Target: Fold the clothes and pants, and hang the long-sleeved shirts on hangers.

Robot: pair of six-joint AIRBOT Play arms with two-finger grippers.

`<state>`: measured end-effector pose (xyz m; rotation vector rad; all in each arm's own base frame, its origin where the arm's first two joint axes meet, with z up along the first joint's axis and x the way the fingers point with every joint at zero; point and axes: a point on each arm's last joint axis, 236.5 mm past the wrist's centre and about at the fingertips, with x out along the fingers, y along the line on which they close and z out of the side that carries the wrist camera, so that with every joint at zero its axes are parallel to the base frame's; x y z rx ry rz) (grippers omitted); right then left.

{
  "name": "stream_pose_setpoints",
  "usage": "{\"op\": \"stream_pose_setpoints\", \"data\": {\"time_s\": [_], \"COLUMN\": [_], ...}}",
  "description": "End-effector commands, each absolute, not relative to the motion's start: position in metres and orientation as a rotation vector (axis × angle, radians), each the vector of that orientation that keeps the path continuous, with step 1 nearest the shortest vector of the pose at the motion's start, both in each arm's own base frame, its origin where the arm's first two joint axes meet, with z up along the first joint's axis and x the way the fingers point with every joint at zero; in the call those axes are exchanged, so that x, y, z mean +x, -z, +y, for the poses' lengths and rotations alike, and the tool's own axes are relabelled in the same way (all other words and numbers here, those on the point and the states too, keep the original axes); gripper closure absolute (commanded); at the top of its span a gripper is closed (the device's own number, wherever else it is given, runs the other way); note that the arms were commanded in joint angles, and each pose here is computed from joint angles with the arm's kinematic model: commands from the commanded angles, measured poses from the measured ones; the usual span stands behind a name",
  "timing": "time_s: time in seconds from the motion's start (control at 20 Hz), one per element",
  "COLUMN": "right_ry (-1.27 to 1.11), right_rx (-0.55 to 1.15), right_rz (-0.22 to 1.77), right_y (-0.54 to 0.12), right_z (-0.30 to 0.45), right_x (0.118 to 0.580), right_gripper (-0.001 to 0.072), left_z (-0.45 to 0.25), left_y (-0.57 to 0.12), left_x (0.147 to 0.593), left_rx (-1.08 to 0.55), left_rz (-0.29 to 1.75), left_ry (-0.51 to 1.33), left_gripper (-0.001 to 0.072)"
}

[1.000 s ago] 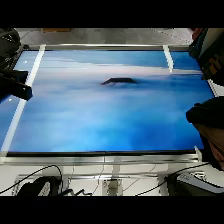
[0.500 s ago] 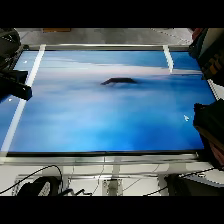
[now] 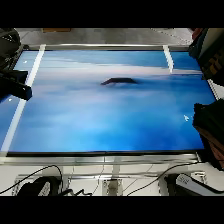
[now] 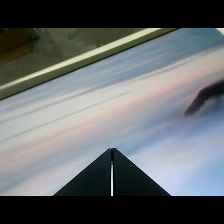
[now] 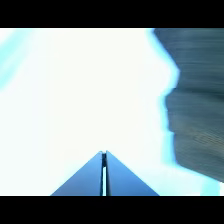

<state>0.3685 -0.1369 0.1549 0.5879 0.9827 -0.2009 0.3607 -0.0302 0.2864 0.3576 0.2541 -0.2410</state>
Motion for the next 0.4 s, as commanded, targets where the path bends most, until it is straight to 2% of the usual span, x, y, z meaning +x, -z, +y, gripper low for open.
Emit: {"op": "stream_pose_setpoints", "data": {"time_s": [0.0,0.15,0.35], "right_ry": [-0.173,-0.268,-0.217], "right_rx": [0.163,-0.077,-0.090], "right_rz": [0.995,0.992,1.005], "right_y": [-0.175,-0.175,-0.173], "right_z": [0.006,0.062,0.072], "right_x": [0.386,0.379,0.376], "right_gripper": [0.0682,0.0682,0.0681], "left_z": [-0.030,-0.030,-0.030], "left_y": [-0.286,-0.287,-0.287], "left_x": [0.361,0.361,0.361], "left_rx": [0.358,0.358,0.358], "left_rz": [0.254,0.254,0.254], "left_ry": [0.240,0.239,0.239], "left_gripper": [0.0677,0.0678,0.0677]}}
